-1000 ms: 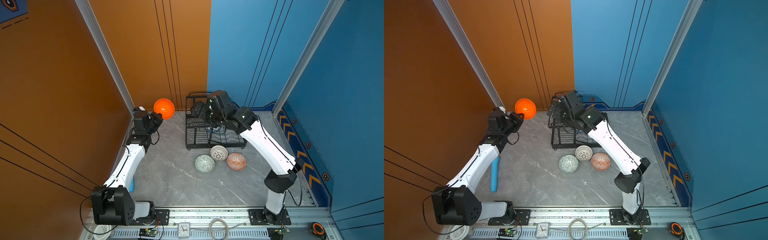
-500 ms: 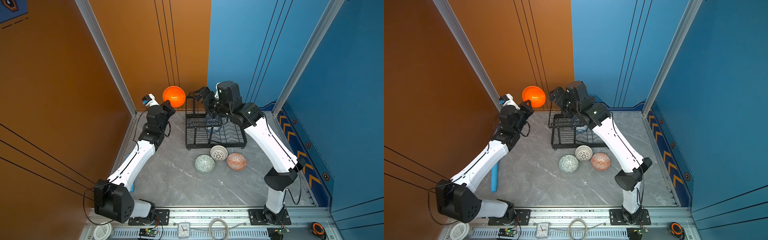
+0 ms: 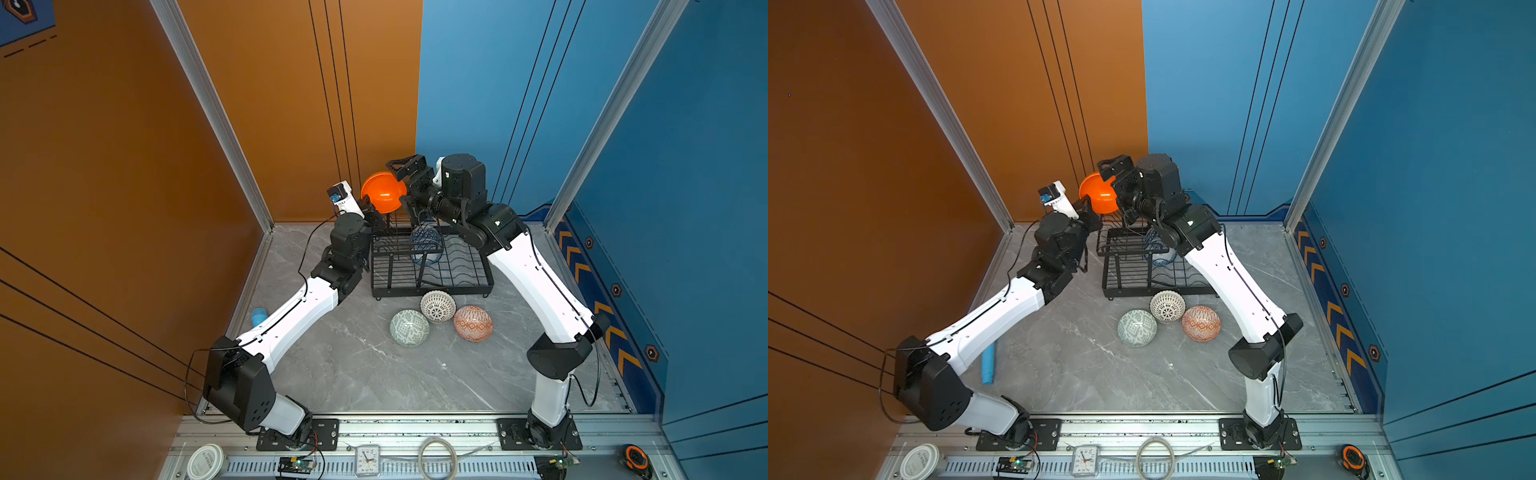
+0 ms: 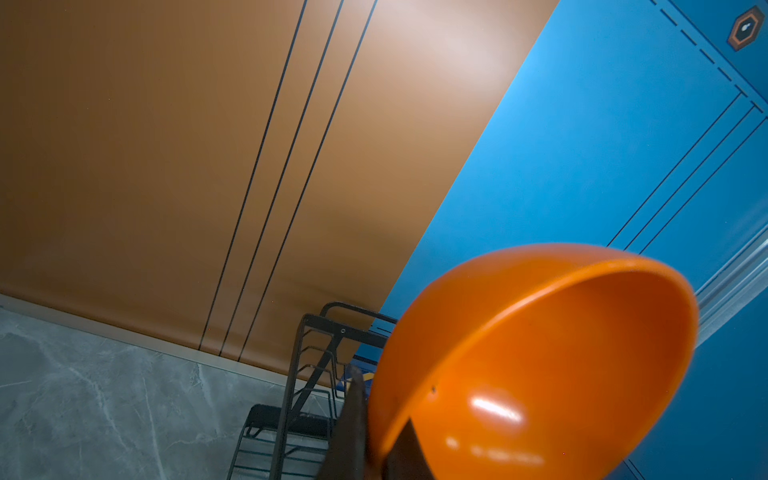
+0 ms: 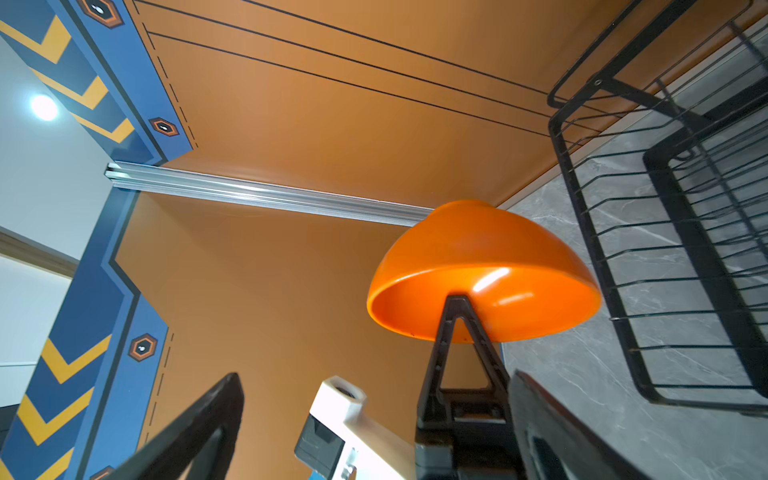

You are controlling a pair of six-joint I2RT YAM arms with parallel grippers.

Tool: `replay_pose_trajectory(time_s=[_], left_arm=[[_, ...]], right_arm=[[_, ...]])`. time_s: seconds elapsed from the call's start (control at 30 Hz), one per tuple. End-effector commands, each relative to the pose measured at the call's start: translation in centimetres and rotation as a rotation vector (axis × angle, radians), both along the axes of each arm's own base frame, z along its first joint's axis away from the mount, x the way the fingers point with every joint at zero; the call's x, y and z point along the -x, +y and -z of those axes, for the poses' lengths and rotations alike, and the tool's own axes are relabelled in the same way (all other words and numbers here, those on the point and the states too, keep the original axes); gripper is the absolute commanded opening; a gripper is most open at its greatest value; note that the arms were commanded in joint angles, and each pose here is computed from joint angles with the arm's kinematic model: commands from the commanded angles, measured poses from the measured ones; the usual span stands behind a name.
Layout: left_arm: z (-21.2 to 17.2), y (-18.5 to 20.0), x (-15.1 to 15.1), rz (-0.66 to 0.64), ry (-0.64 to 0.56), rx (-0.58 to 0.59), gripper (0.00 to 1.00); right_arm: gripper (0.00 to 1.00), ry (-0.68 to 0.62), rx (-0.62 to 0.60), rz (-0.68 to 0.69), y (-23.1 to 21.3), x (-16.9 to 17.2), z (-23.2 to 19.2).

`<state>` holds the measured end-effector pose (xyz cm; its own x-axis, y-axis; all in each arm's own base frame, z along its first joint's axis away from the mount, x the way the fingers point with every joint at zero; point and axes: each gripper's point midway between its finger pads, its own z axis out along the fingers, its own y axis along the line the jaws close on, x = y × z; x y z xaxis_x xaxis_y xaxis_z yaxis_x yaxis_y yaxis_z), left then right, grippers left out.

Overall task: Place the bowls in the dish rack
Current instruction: 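Close the right gripper on the orange bowl rim while the left gripper holds it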

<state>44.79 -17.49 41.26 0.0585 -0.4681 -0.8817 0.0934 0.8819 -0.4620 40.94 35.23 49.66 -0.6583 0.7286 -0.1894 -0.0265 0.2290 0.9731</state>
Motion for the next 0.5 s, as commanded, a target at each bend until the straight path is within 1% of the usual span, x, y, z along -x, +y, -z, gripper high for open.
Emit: replay_pose_trajectory(time_s=[0.0,0.07,0.1,0.13,0.3,0.47], left_arm=[[-3.6,0.1,0.9,-0.052,-0.108,-0.005,0.0],[-3.5,-0.3,1.0,-0.054,-0.114,-0.019,0.0],[-3.6,-0.6,1.1,-0.054,-0.121,-0.021,0.0],[-3.6,-0.7,1.1,-0.053,-0.124,-0.026,0.0],[-4.2,-1.9,1.8,-0.044,-0.153,-0.037,0.0],[-4.2,-2.9,2.2,-0.042,-0.166,-0.077,0.0]], right_arm=[[0.97,-0.013,-0.093,0.041,-0.1,-0.9,-1.6],[0.94,-0.009,-0.095,0.05,-0.2,-1.1,-1.5],[0.93,-0.012,-0.094,0.085,-1.5,-2.1,-1.5],[0.91,-0.013,-0.091,0.096,-1.8,-2.4,-1.4],[0.84,-0.01,-0.089,0.13,-2.8,-3.3,-1.2],[0.71,-0.007,-0.094,0.146,-3.3,-4.0,-1.0]])
